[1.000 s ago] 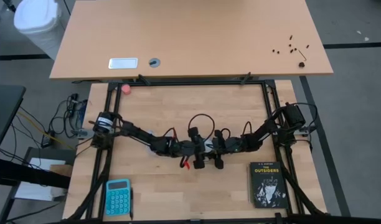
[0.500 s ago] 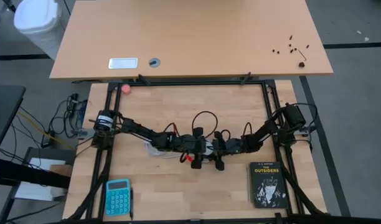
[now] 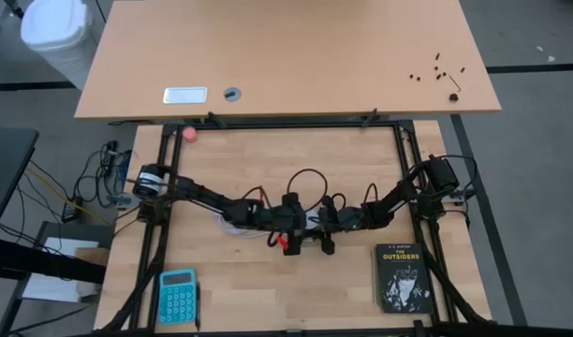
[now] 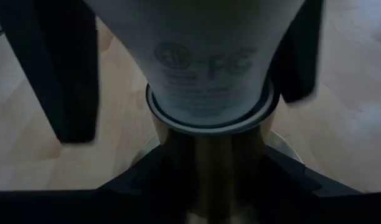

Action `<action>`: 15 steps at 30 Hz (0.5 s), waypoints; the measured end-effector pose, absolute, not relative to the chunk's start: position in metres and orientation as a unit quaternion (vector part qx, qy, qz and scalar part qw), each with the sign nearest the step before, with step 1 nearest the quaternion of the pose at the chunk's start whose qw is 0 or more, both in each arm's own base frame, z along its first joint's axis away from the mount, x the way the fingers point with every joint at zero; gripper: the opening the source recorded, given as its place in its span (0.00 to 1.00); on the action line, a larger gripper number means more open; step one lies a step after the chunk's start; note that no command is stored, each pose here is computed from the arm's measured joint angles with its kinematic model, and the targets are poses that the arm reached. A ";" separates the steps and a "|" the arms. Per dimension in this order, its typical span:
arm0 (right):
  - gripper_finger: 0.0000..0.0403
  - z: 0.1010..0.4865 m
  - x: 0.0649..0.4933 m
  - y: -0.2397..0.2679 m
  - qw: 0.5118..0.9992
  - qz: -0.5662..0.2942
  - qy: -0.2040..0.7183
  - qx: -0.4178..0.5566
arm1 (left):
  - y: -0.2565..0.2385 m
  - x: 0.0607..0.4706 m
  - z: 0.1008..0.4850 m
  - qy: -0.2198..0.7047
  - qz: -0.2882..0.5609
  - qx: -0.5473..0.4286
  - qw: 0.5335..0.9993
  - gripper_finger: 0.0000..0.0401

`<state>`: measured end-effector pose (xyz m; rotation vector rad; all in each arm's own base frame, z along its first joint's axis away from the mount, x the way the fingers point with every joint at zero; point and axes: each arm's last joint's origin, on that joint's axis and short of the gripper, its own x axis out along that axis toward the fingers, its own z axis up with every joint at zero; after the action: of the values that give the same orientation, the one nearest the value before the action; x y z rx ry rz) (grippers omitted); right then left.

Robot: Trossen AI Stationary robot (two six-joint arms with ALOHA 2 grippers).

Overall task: Screw lightbulb
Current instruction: Insert the white lightbulb into the silver lamp

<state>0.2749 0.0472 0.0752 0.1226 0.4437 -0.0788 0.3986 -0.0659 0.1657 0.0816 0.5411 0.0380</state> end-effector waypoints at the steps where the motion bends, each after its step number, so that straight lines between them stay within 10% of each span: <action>1: 0.49 0.075 0.275 0.047 0.973 -0.039 0.220 0.061 | -0.067 0.397 0.167 0.272 0.021 0.039 0.961 0.77; 15: 0.59 0.076 0.275 0.047 0.974 -0.034 0.213 0.062 | -0.105 0.366 0.181 0.326 0.083 0.047 0.941 0.78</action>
<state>0.2747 0.0470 0.0761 0.1244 0.4306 -0.0679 0.3660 -0.1048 0.1813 0.0956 0.6651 0.1700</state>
